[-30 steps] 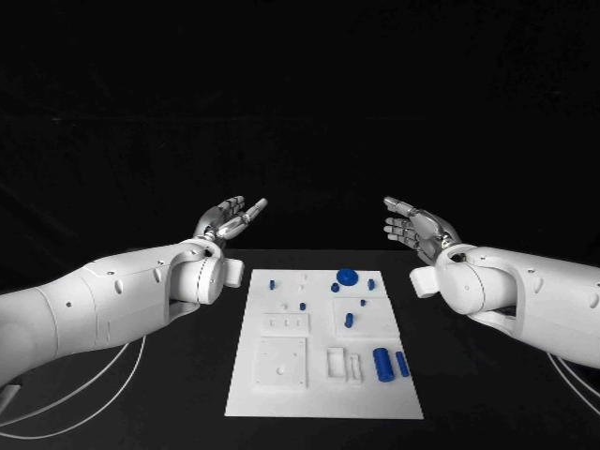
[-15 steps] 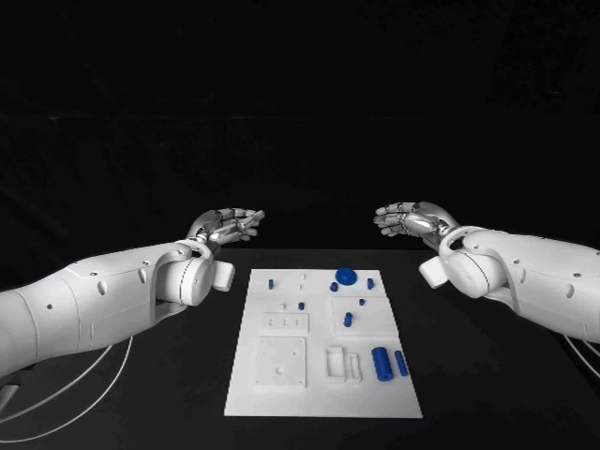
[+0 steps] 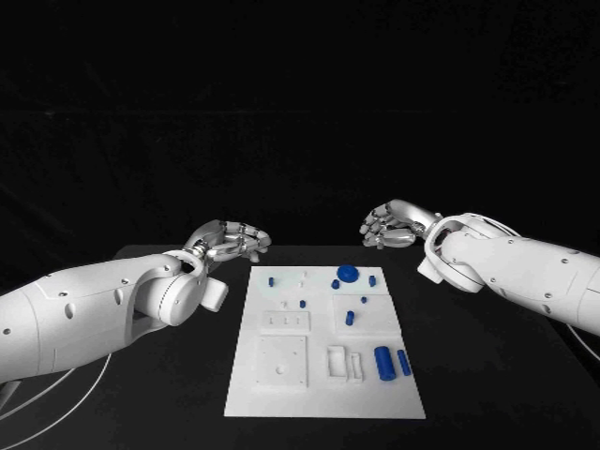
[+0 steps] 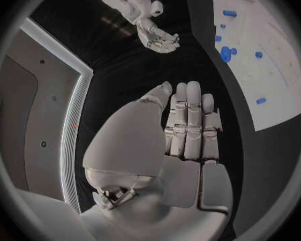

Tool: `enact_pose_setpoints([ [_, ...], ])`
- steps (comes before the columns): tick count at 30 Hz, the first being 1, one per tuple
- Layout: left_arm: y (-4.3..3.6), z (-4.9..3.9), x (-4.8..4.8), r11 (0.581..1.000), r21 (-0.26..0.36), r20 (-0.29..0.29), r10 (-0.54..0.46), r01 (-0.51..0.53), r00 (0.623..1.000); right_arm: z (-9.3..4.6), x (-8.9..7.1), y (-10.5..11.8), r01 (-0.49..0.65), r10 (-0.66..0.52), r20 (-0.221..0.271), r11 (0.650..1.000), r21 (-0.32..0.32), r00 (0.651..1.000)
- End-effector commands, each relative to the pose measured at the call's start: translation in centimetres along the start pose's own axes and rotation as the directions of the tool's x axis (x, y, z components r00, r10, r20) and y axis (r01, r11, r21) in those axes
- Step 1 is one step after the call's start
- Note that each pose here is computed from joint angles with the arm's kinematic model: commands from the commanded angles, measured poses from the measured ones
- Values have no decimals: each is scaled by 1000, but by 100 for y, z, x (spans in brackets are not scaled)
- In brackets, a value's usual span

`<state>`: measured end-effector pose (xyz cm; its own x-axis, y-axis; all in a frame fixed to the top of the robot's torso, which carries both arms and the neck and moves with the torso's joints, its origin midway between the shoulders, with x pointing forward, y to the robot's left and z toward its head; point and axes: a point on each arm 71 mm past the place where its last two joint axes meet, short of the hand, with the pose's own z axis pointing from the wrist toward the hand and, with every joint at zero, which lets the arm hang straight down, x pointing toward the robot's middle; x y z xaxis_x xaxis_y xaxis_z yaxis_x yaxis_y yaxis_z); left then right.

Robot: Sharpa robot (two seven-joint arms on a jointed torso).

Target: Assemble the parts on the task board

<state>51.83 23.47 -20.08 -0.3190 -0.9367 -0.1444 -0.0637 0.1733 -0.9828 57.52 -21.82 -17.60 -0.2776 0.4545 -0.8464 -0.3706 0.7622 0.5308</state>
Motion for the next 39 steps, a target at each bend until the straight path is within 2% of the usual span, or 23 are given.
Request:
enact_pose_setpoints([
  [1,-37,-80,115,998,33,-114,61,-58,992,31,50,53,249,-252,-58,967,-58,966],
  [8,-72,-230,182,998,49,-146,41,-35,988,95,101,121,371,-377,-74,925,-81,923],
  [15,-97,-309,225,998,59,-165,43,-34,985,176,179,211,441,-448,-83,893,-90,890],
  [26,-334,-304,277,993,110,-179,53,-33,982,239,259,261,516,-523,-90,852,-87,848],
  [39,-502,-334,289,989,142,-204,58,-29,977,235,367,244,530,-539,-119,842,-97,834],
])
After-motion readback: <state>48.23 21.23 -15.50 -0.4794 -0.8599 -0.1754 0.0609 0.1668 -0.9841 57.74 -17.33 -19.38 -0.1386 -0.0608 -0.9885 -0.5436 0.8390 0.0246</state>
